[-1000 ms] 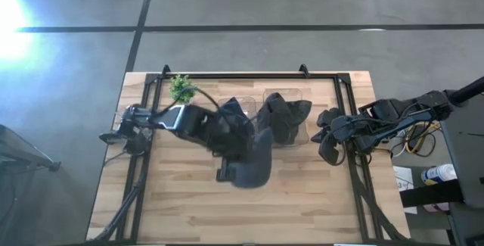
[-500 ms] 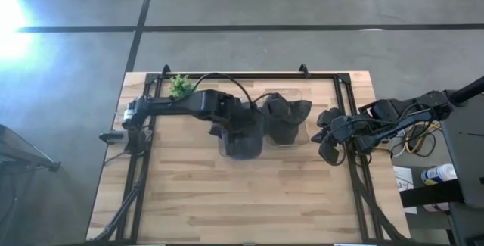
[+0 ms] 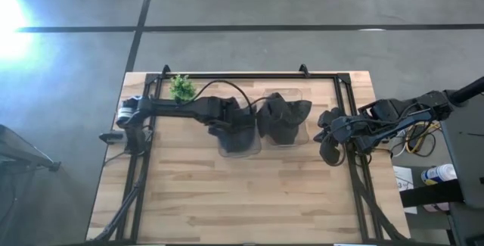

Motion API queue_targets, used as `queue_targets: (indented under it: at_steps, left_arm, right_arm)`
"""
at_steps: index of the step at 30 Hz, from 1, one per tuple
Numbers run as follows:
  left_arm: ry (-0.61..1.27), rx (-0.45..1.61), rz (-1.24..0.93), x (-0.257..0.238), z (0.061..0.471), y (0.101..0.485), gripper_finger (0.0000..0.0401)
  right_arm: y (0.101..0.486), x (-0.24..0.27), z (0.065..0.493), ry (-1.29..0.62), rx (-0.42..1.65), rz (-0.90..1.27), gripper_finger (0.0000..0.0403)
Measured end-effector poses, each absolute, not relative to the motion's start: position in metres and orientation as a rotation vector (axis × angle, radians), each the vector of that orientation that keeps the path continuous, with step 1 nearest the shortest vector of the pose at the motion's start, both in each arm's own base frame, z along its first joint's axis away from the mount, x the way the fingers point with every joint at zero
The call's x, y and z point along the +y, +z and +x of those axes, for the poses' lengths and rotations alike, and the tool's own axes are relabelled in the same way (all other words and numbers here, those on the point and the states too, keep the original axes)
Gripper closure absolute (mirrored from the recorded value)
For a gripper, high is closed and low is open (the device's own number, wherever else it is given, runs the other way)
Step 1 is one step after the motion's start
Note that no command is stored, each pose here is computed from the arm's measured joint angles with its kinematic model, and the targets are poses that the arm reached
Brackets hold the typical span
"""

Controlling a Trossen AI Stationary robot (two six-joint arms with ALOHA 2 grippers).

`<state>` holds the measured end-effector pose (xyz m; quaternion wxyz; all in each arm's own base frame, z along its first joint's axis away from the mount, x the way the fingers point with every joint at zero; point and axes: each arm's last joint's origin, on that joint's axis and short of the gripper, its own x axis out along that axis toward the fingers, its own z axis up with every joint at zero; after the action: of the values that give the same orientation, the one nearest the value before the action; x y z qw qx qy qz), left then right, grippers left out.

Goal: Pick & Place hat
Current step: Put the blue cap into the left transparent bin

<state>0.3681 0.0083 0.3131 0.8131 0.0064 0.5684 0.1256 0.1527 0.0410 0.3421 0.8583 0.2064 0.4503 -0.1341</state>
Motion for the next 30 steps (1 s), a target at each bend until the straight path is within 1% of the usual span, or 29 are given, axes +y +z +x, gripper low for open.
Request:
queue_targets:
  at_steps: [5, 10, 19, 27, 30]
  left_arm:
    - [0.301, 1.234, -0.01, 0.011, 0.364, 0.292, 0.0401]
    - [0.302, 1.193, -0.004, 0.011, 0.367, 0.282, 0.0401]
    - [0.299, 1.091, 0.03, 0.012, 0.377, 0.283, 0.0401]
    - [0.288, 1.147, 0.042, 0.012, 0.372, 0.267, 0.0399]
    - [0.242, 1.157, 0.005, 0.011, 0.371, 0.257, 0.0383]
  right_arm:
    - [0.342, 0.041, 0.153, -0.282, 0.945, 0.433, 0.0394]
    - [0.342, 0.041, 0.153, -0.281, 0.945, 0.433, 0.0394]
    - [0.342, 0.041, 0.153, -0.282, 0.944, 0.437, 0.0394]
    - [0.342, 0.041, 0.153, -0.281, 0.944, 0.435, 0.0394]
    - [0.342, 0.041, 0.153, -0.279, 0.945, 0.433, 0.0394]
